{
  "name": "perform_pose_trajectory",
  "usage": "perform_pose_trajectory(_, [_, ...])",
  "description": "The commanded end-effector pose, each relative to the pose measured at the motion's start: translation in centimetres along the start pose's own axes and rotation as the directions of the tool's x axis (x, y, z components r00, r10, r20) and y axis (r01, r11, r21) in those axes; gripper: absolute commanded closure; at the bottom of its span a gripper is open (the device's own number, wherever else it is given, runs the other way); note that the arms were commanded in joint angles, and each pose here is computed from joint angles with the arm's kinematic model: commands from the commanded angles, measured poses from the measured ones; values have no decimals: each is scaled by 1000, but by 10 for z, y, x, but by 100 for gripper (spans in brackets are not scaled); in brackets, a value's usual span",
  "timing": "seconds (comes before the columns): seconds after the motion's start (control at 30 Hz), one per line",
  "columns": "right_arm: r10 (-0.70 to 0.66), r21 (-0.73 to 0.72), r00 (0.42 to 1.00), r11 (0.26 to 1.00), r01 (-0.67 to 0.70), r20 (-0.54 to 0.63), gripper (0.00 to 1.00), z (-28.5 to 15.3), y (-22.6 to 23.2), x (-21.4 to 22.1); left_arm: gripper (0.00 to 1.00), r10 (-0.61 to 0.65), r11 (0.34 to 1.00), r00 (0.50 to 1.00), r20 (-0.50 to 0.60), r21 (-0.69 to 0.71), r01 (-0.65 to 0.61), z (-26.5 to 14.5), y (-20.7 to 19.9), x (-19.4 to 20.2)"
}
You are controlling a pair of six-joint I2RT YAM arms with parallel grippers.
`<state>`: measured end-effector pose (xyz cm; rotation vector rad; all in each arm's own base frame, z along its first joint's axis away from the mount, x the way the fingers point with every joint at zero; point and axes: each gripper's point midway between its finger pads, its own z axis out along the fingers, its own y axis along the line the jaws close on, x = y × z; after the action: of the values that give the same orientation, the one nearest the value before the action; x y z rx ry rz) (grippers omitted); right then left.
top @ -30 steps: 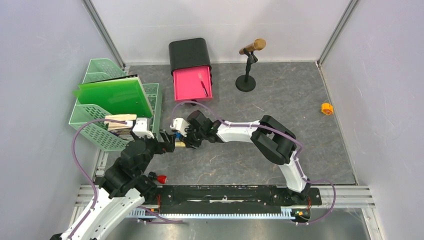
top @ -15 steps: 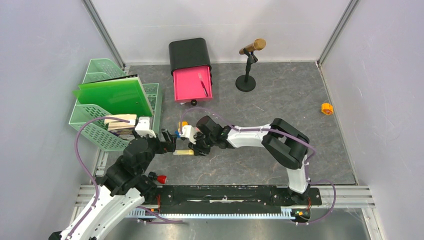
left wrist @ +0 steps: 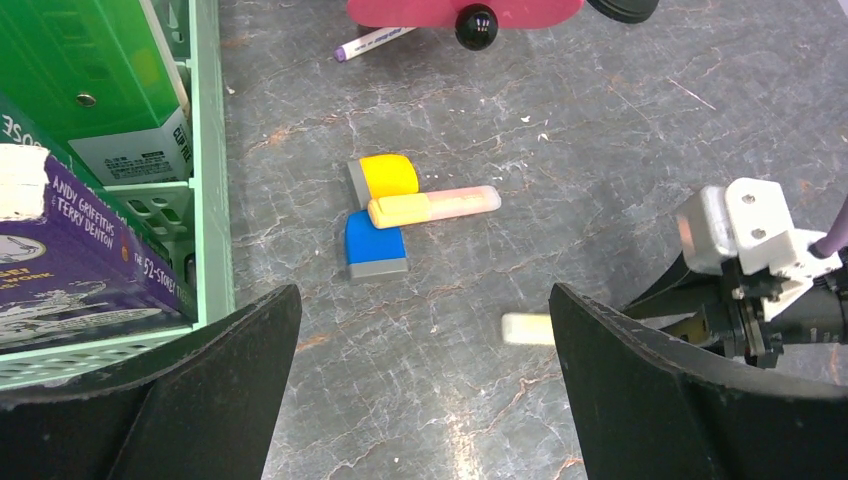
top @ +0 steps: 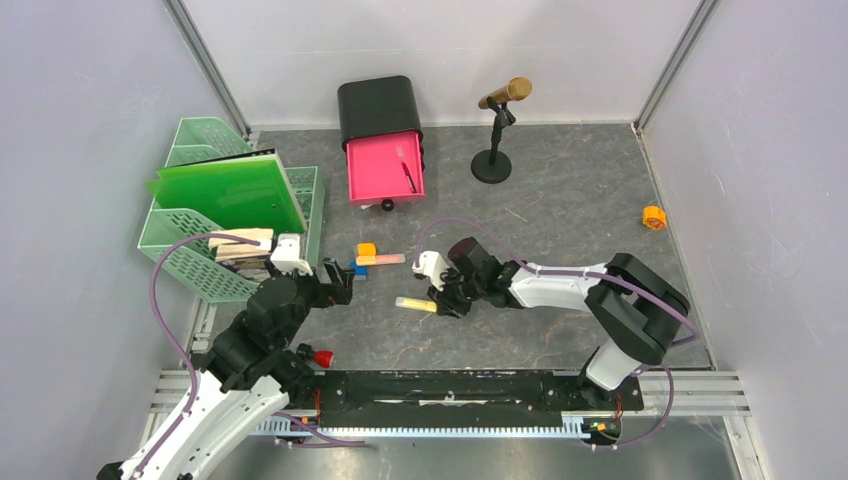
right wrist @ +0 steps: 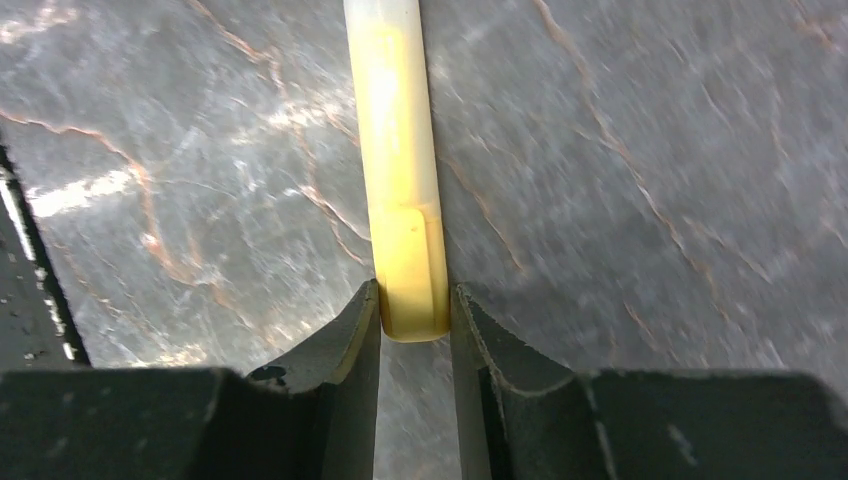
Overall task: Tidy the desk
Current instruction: Place the stationery in the drawer.
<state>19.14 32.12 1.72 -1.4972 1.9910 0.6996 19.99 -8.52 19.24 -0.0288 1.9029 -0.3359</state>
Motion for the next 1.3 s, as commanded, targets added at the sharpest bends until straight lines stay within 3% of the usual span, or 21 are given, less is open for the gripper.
perform_pose_trajectory(0.0, [47,65,997,997,-43,-55,66,-13,-8,20,0,27,1000,999,32,-1,-27,3,-1,-9])
perform_pose_trajectory(0.23, [44,82,999,996,-43,-11,34,-14,-16,-7,0,27,1000,999,31,3,-28,3,-2,-8])
perform_pose_trajectory(0.5, [9,87,1000,996,-10,16,19,-19,-23,-37,0,39,999,999,10,-4,-39,6,-2,-4])
perform_pose_trajectory(1.1, [-41,64,992,997,48,-117,33,1,-18,-37,0,89,995,984,-153,-21,-93,26,-8,24])
perform_pose_trajectory(1.27, [-15,65,982,998,28,-187,45,14,-16,-27,0,90,995,984,-154,-19,-94,25,-8,24])
